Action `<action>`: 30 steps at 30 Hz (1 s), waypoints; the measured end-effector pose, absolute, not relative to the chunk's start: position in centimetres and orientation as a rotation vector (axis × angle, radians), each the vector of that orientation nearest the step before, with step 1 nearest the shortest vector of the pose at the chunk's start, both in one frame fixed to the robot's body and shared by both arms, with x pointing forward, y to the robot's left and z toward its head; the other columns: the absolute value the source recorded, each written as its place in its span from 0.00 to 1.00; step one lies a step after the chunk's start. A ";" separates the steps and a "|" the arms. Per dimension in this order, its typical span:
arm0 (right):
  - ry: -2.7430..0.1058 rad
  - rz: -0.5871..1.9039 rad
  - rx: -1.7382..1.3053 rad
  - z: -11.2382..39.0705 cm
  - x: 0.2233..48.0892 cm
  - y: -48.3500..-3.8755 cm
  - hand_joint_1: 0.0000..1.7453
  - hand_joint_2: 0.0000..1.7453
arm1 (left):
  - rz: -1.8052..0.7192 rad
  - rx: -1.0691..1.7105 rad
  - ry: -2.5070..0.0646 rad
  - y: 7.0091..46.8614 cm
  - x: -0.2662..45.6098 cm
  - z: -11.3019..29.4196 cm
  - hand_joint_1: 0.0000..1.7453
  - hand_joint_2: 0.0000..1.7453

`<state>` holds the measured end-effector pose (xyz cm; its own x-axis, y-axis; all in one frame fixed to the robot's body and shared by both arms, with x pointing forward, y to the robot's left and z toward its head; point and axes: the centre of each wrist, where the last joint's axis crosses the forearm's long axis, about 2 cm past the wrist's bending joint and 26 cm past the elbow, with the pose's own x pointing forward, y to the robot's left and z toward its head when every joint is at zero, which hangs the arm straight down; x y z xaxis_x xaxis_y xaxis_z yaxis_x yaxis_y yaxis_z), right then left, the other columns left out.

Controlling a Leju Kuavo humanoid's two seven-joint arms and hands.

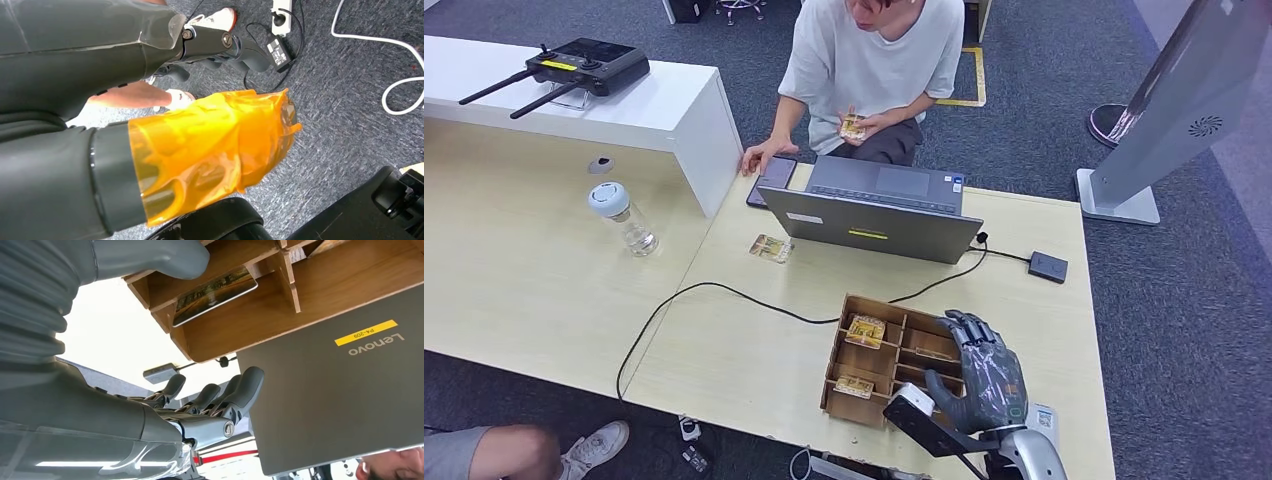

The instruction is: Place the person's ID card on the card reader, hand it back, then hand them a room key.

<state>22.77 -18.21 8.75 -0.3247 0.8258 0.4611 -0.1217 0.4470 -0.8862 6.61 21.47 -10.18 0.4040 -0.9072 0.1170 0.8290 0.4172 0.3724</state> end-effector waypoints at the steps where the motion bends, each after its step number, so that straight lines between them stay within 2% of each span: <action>1: -1.613 1.096 -0.626 8.7 22.8 -18.2 0.27 1.00 | -1.113 0.273 -0.323 21.5 6.6 -10.2 0.00 0.00; 7: -1.594 1.102 -0.625 8.3 22.7 -18.3 0.32 1.00 | -1.114 0.273 -0.323 21.5 6.6 -10.2 0.00 0.00; 12: -1.584 1.106 -0.625 8.1 22.7 -18.4 0.43 1.00 | -1.114 0.273 -0.323 21.5 6.6 -10.2 0.00 0.00; 30: -1.573 1.111 -0.623 7.8 22.7 -18.5 0.40 1.00 | -1.115 0.273 -0.323 21.5 6.6 -10.2 0.00 0.00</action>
<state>22.66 -18.46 7.83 -0.3018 0.8374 0.4557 -0.1500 0.4304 -0.8901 6.61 21.46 -10.18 0.4025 -0.9079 0.1170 0.8296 0.4158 0.3728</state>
